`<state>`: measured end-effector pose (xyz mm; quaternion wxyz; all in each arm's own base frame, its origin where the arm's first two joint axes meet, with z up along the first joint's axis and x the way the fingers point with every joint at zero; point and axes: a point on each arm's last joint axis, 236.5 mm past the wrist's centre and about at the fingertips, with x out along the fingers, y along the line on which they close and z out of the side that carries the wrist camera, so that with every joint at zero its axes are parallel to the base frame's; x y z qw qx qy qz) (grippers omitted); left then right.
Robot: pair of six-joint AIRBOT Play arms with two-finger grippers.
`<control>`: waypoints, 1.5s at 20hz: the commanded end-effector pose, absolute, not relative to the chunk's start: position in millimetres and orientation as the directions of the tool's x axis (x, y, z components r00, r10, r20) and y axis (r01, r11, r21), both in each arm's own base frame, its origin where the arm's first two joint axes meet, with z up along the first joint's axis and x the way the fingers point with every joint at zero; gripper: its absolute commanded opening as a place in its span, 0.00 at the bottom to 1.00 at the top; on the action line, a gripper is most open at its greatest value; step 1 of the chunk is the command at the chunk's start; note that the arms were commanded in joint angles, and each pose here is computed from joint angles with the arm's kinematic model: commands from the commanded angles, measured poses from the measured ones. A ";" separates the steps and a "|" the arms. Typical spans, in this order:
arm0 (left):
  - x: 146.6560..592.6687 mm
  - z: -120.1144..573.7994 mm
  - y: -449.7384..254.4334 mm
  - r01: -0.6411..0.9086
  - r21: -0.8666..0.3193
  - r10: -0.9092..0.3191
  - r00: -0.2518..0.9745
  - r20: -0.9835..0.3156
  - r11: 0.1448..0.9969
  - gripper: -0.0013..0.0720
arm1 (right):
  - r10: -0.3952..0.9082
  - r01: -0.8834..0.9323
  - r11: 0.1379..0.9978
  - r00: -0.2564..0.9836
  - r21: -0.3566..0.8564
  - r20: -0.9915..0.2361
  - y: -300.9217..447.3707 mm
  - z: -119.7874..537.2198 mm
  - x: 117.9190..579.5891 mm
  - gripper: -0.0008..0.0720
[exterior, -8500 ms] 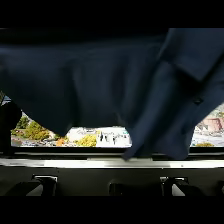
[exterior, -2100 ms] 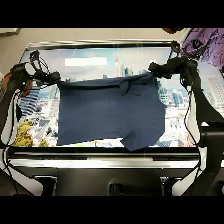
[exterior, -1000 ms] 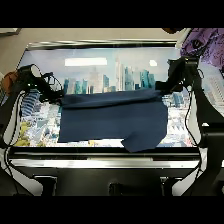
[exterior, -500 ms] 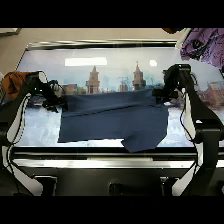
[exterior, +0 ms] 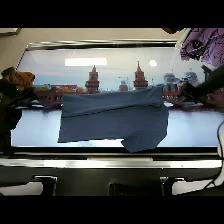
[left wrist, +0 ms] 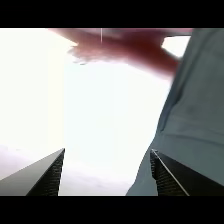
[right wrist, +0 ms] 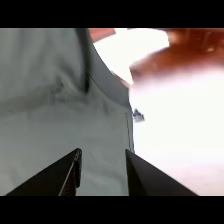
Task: Fold the clothes and pants, and hang the long-sleeved shirts on hangers.
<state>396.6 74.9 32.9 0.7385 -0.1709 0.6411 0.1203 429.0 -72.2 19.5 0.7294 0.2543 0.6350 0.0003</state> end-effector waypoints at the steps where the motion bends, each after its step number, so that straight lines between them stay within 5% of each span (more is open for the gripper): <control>1: 351.0 23.5 68.9 -0.532 -0.325 -0.186 0.298 -0.936 0.782 0.86 | 0.475 0.441 0.747 0.172 0.498 -0.863 -61.8 -1.0 352.4 0.49; 4: 315.5 -3.5 39.4 -0.577 -0.474 -0.328 0.344 -0.880 0.666 0.86 | 0.547 0.495 0.704 0.079 0.509 -0.834 -19.2 -35.7 286.9 0.50; 8: 292.1 -27.1 20.8 -0.607 -0.481 -0.387 0.290 -0.875 0.633 0.86 | 0.584 0.550 0.667 0.033 0.503 -0.811 10.9 -65.5 237.6 0.50; 23: 294.4 -25.1 16.0 -0.616 -0.500 -0.406 0.299 -0.864 0.609 0.86 | 0.657 0.664 0.507 0.116 0.550 -0.745 51.9 -113.3 214.1 0.49; 28: 294.4 -25.2 16.0 -0.616 -0.499 -0.406 0.299 -0.864 0.610 0.86 | 0.641 0.687 0.471 0.163 0.553 -0.750 47.7 -121.6 226.3 0.32; 30: 294.3 -25.2 17.0 -0.617 -0.499 -0.404 0.300 -0.864 0.608 0.86 | 0.635 0.675 0.483 0.169 0.558 -0.754 46.3 -122.5 227.7 0.06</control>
